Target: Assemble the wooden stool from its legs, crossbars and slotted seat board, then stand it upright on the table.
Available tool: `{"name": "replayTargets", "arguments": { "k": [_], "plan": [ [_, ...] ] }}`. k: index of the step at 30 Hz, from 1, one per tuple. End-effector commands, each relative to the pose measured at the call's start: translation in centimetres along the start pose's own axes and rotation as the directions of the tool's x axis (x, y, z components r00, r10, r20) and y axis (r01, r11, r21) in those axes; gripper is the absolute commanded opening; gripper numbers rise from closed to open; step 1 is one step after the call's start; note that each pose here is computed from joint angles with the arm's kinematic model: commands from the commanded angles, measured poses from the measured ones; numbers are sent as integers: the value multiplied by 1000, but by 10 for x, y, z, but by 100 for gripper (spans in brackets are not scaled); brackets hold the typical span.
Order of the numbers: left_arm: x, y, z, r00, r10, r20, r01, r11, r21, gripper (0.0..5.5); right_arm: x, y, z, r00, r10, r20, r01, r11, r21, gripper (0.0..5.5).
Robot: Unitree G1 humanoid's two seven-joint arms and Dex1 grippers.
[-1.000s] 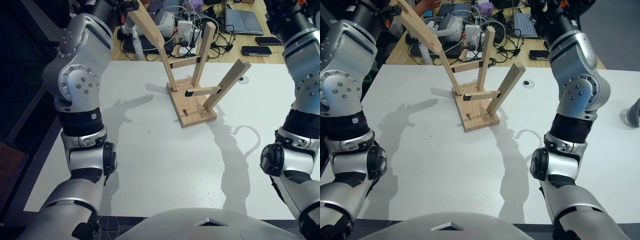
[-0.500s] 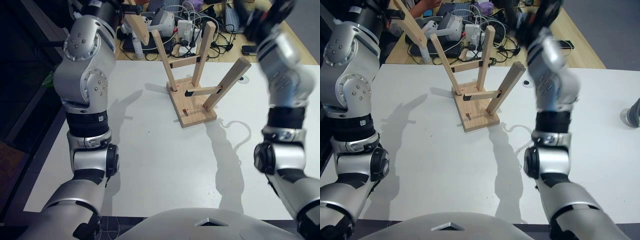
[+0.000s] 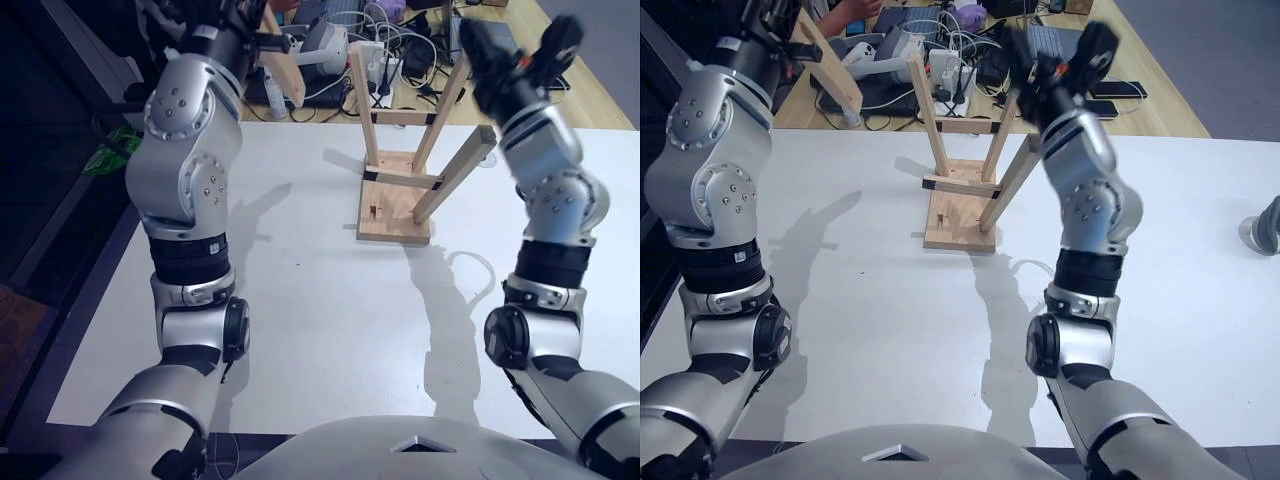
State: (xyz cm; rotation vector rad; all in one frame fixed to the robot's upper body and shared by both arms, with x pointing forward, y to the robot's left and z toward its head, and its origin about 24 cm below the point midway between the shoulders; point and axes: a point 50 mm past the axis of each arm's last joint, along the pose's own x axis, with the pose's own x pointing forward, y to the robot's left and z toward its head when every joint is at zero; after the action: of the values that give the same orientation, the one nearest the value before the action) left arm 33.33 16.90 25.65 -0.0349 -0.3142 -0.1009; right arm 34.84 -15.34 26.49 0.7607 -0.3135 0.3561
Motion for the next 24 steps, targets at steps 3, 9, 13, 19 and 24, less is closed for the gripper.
{"name": "replayTargets", "arguments": {
  "k": [3, 9, 13, 19, 24],
  "plan": [
    [-18, 30, -35, 968, 213, -132, -219, 975, -32, 102, -14, -52, 79, 917, -277, 287, 287, 958, 8, 368],
    [-24, 21, -54, 963, 187, -194, -207, 974, -92, 102, -89, -125, -21, 844, -522, -121, 416, 781, -467, 368],
    [-21, -5, -71, 959, -13, -282, -50, 976, -214, 102, -103, -91, -71, 861, -413, -297, 250, 852, -460, 368],
    [-19, -22, -89, 921, -158, -356, 10, 923, -385, 102, -102, -55, -91, 885, -316, -341, 167, 900, -402, 368],
    [-22, -6, -109, 912, -134, -388, -39, 912, -407, 102, -99, -55, -87, 889, -323, -323, 176, 894, -411, 368]
  ]
}}
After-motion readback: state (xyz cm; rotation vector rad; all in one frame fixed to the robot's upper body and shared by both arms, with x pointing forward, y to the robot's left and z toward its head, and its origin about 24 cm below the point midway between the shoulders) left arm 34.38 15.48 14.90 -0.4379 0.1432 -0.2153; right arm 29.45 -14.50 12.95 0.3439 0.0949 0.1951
